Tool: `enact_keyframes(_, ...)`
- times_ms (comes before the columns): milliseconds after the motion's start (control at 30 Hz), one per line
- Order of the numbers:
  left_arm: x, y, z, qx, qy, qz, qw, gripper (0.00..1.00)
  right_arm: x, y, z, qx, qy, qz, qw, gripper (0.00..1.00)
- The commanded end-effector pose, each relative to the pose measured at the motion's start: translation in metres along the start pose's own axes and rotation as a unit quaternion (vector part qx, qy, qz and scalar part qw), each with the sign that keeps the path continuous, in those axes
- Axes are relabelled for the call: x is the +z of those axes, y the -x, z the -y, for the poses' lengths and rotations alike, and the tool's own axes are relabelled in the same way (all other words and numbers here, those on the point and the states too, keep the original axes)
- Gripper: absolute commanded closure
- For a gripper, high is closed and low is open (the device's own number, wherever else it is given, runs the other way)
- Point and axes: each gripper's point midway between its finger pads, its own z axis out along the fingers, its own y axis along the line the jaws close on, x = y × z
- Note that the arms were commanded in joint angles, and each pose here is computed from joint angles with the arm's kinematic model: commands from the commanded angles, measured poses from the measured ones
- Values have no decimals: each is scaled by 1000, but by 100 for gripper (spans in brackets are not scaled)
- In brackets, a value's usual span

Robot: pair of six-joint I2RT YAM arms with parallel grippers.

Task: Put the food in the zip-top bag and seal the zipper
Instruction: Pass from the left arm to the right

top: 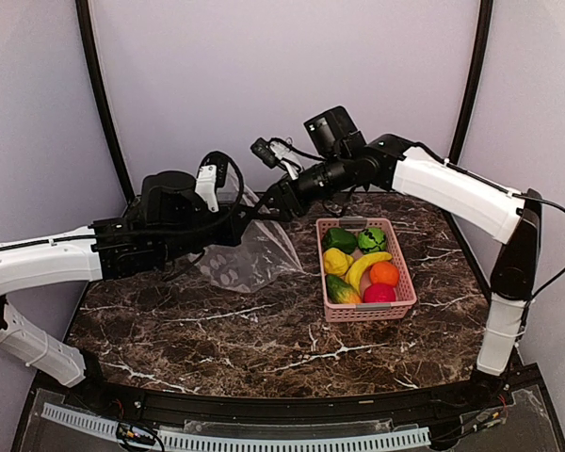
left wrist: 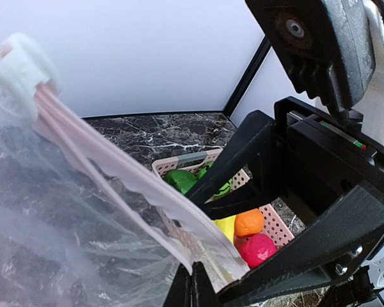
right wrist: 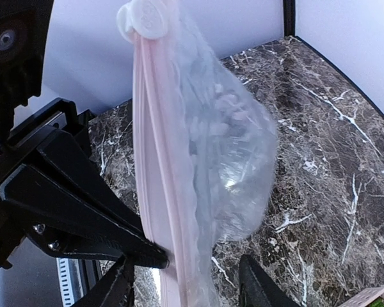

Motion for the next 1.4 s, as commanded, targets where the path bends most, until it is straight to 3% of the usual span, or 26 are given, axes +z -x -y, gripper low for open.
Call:
enact_keyframes(0, -9, 11, 21, -3, -46, 21, 999, 99, -9, -3, 45, 10, -122, 4, 993, 50)
enact_keyframes(133, -9, 2, 19, -6, -45, 6, 999, 99, -5, -8, 53, 5, -141, -2, 990, 59)
enact_keyframes(333, -11, -5, 12, -1, -37, -1, 999, 99, 10, -13, 60, -11, -136, -9, 991, 66)
enact_keyframes(500, -12, -8, -6, -8, 12, -5, 1000, 99, 24, -12, 63, -7, -123, -11, 992, 100)
enact_keyframes(567, -15, -13, -30, -21, 76, -7, 997, 76, 24, -8, 66, 1, -124, -2, 992, 100)
enact_keyframes(600, -19, -11, -42, -34, 108, 3, 994, 55, 24, -5, 66, 10, -124, 8, 992, 100)
enact_keyframes(667, -23, -6, -51, -45, 134, 17, 990, 39, 22, 5, 62, 22, -118, 35, 992, 100)
enact_keyframes(733, -23, 1, -51, -49, 140, 30, 989, 32, 20, 13, 61, 32, -123, 56, 990, 100)
enact_keyframes(933, -14, 9, -51, -62, 152, 45, 985, 26, 27, 26, 58, 29, -154, 66, 985, 100)
enact_keyframes(1200, -14, 31, -28, -97, 77, 104, 987, 22, 24, 28, 39, 13, -150, 71, 986, 100)
enact_keyframes(1367, -17, 36, -31, -112, 87, 113, 983, 20, 25, 28, 30, 7, -146, 72, 987, 100)
